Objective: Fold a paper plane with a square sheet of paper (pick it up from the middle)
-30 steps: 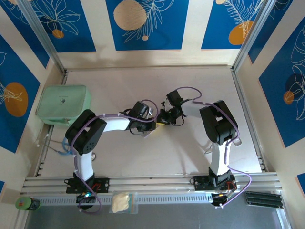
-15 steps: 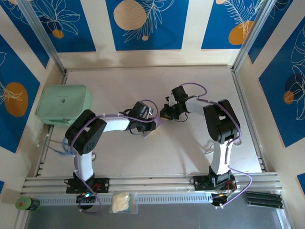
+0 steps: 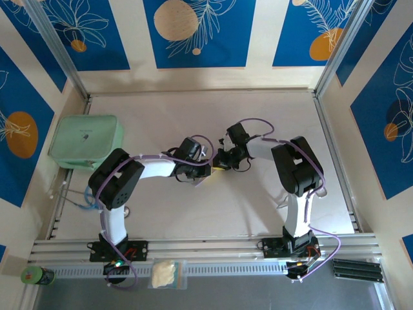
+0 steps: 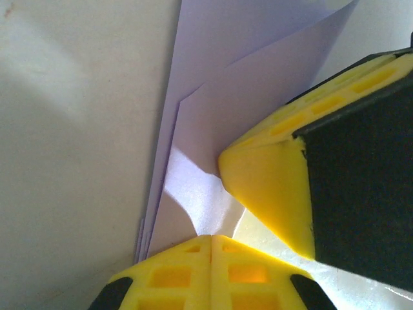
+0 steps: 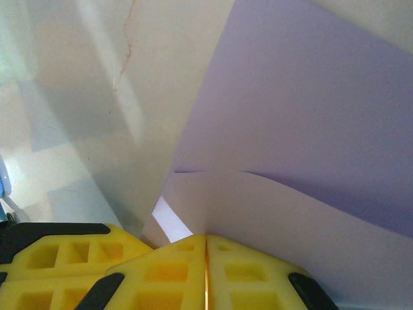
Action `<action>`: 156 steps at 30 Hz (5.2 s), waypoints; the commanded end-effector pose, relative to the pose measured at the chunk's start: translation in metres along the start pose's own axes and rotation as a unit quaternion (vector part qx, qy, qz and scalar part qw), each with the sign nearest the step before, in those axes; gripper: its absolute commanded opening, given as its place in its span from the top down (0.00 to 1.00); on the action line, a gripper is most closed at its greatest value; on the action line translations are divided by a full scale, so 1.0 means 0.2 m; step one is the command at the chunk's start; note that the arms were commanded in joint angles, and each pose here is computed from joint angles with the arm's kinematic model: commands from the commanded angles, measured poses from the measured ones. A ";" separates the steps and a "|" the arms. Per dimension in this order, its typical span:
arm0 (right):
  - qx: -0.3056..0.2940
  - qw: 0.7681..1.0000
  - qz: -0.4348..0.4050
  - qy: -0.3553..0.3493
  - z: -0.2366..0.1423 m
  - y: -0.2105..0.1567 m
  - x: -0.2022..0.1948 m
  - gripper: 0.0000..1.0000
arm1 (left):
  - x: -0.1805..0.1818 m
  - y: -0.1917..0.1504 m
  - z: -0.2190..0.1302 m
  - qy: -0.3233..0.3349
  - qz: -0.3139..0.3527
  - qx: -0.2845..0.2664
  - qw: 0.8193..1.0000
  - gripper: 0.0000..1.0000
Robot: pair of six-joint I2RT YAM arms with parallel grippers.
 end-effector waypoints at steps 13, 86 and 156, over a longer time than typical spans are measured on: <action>-0.096 0.984 0.147 -0.028 -0.22 0.19 -0.47 0.90 | 0.25 -0.14 0.01 0.073 -0.038 0.029 0.996 1.00; 0.013 0.999 0.030 0.003 -0.05 0.03 -0.08 0.90 | 0.16 -0.20 -0.25 -0.005 -0.052 0.017 0.999 0.92; 0.037 0.893 0.173 -0.414 -0.14 0.03 0.12 0.83 | 0.63 0.10 -0.97 0.144 -0.061 -0.265 0.951 0.01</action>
Point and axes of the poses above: each hand's point on the last joint's axis, 136 mm out from that joint toward the fingers, its own z axis out along the fingers, its own x axis along the line the jaws close on, y = z × x, the point moved 1 cm from there along -z, back along the fingers, and after that the axes turned 12 degrees about -z, right-handed, at the moved point
